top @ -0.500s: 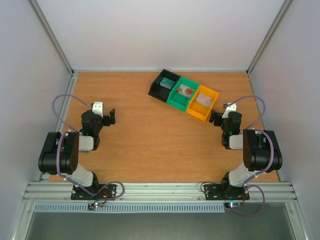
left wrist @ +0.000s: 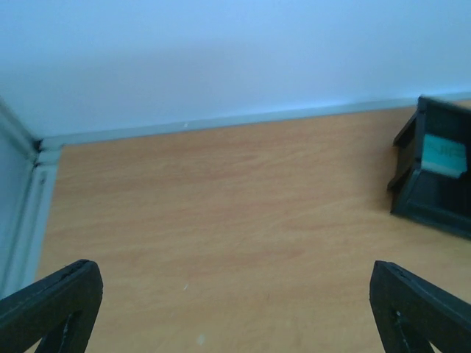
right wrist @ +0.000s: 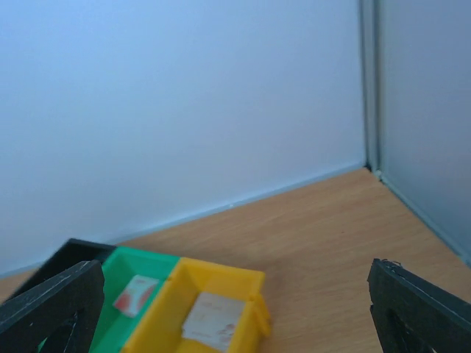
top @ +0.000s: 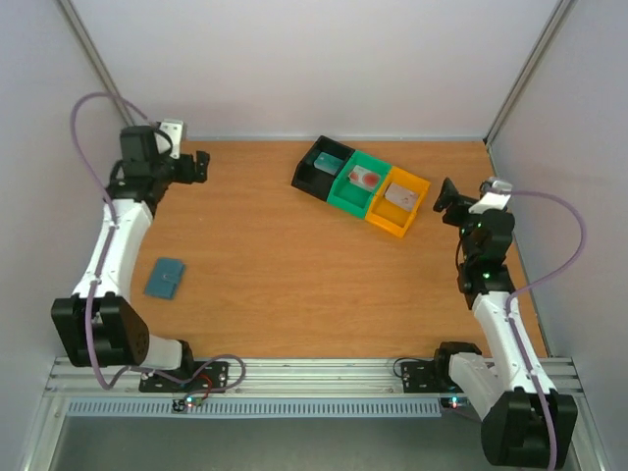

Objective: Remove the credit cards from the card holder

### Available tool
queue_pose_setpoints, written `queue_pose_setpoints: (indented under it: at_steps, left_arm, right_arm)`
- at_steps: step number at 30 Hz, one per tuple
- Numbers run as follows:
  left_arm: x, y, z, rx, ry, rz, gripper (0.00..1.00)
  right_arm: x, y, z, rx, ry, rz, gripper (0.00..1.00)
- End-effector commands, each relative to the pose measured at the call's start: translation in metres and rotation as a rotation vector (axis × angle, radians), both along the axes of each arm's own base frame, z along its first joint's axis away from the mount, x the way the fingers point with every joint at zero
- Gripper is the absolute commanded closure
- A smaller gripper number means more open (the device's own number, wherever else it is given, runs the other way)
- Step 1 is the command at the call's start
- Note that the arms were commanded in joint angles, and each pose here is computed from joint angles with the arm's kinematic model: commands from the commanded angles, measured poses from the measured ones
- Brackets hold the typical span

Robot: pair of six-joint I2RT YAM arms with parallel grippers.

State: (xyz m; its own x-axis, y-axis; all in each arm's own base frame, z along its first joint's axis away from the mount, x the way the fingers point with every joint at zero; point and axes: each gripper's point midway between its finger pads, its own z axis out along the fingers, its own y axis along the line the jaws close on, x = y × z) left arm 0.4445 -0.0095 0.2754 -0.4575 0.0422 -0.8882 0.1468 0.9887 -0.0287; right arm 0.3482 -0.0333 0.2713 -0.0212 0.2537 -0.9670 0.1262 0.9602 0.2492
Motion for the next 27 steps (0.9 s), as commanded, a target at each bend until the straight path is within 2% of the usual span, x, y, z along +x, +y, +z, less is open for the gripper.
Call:
queue_pose_setpoints:
  at_steps: [1,6,9,12,16,19,22,27]
  left_arm:
    - [-0.104,0.027,-0.060,0.036,0.597,-0.019,0.01]
    - [-0.153,0.101,-0.103,0.028,0.793,0.084,0.01]
    - [-0.168,0.117,-0.139,-0.018,0.864,0.077,0.01]
    - [-0.177,0.129,-0.174,-0.032,0.951,0.086,0.19]
    - [-0.172,0.148,-0.194,-0.044,0.975,0.118,0.26]
    - [-0.170,0.147,-0.209,-0.073,1.001,0.110,0.31]
    - [-0.172,0.144,-0.225,-0.096,1.041,0.085,0.31]
    - [-0.180,0.140,-0.248,-0.125,1.118,0.055,0.35]
  right_arm:
    - [-0.017,0.024,-0.014,0.114,0.277,0.113,0.01]
    - [-0.020,0.070,0.014,0.186,0.346,0.364,0.02]
    - [-0.020,0.092,0.016,0.207,0.403,0.460,0.02]
    - [-0.021,0.116,0.014,0.189,0.446,0.525,0.01]
    - [-0.026,0.142,0.006,0.119,0.486,0.562,0.01]
    - [-0.027,0.162,-0.003,0.050,0.517,0.590,0.01]
    - [-0.029,0.181,-0.007,0.019,0.543,0.626,0.02]
    - [-0.043,0.222,0.008,0.044,0.553,0.746,0.01]
